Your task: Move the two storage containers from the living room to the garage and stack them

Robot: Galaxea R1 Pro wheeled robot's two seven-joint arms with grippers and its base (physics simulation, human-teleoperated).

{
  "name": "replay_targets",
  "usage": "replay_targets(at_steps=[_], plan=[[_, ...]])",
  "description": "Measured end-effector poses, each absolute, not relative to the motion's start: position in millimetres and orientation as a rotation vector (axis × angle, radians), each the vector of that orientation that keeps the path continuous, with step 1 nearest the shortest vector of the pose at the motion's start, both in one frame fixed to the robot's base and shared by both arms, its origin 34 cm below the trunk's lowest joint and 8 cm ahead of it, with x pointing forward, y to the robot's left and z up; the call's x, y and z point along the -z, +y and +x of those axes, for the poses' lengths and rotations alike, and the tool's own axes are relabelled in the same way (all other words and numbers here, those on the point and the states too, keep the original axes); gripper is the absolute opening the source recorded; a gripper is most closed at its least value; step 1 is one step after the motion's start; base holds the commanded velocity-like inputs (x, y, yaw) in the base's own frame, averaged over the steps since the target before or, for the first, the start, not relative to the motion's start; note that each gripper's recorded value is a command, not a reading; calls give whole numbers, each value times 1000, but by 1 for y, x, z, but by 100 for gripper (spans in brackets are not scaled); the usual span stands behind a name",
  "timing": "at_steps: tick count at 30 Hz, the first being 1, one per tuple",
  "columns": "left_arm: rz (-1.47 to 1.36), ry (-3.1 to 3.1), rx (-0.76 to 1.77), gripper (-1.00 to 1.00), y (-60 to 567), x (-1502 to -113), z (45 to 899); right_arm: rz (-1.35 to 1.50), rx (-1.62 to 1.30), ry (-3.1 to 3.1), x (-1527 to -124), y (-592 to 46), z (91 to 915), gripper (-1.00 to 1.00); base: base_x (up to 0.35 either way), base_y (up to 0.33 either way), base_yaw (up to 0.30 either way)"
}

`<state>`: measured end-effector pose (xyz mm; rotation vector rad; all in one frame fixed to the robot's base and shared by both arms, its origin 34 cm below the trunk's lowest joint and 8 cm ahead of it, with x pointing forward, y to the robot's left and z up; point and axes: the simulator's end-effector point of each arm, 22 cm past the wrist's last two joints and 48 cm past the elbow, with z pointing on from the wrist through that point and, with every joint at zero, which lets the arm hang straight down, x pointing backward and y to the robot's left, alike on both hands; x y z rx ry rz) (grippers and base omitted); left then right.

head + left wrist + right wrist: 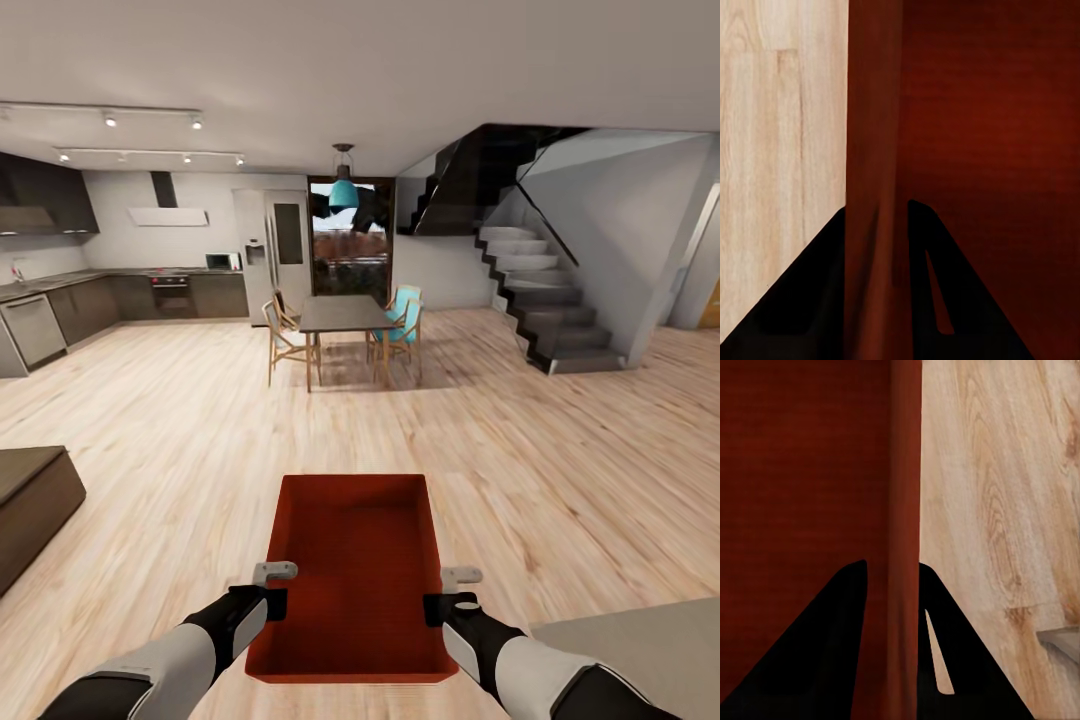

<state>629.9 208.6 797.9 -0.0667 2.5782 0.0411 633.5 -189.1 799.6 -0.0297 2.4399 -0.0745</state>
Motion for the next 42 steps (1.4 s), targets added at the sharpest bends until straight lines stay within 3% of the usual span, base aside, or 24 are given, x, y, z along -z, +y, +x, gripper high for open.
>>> replay_targets(at_steps=[42], plan=[[-66,2577,-41,-100,209,-798,630,-29,74,2439,-800,-189,634,-100,321,0,0]])
